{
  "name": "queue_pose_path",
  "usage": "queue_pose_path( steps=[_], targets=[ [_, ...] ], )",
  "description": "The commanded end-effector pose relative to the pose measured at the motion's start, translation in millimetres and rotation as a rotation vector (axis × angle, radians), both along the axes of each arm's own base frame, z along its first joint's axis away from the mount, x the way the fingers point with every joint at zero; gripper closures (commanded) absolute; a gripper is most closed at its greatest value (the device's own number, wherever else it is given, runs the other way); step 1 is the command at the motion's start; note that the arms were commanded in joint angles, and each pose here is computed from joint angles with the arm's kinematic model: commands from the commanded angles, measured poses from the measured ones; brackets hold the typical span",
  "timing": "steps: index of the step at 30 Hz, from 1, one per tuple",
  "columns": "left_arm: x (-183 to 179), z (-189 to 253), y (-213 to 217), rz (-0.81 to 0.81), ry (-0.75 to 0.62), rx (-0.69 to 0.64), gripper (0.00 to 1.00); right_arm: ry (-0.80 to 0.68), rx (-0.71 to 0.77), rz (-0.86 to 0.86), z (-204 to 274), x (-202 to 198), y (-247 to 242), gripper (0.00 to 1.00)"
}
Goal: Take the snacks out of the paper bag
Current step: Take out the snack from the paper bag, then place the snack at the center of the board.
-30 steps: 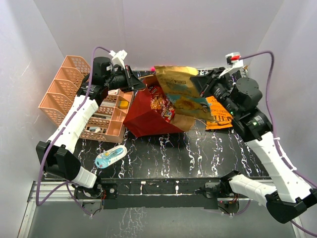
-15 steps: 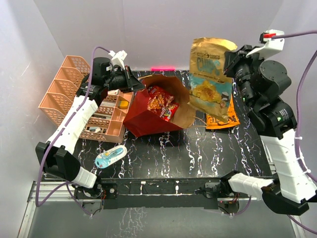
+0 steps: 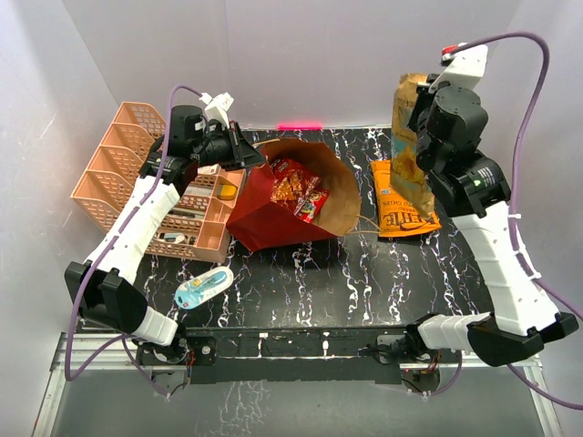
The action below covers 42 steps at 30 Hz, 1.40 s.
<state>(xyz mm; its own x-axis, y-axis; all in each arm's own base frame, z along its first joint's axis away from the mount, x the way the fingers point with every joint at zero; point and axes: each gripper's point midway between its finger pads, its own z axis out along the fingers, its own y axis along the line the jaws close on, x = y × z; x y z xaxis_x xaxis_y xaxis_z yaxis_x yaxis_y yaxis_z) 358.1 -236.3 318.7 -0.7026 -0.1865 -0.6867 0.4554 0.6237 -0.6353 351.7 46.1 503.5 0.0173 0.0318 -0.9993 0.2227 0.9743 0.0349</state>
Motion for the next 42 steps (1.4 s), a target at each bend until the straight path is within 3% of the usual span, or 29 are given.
queue_pose_path(
  steps=[1, 13, 22, 42],
  targets=[
    [-12.1, 25.3, 2.6, -0.019, -0.059, -0.016, 1.0, 0.0, -0.027, -0.014, -14.9, 7.3, -20.7, 0.93],
    [-11.7, 20.2, -0.5, -0.035, -0.046, -0.024, 1.0, 0.264, 0.076, 0.248, -137.0, 17.7, -17.2, 0.93],
    [-11.9, 20.5, -0.1, -0.036, -0.047, -0.021, 1.0, 0.359, 0.068, 0.192, -171.0, 34.7, -47.0, 0.93],
    [-7.5, 15.2, -2.9, -0.044, -0.028, -0.019, 1.0, 0.451, -0.213, -0.011, -211.7, 87.8, -127.8, 0.93]
  ],
)
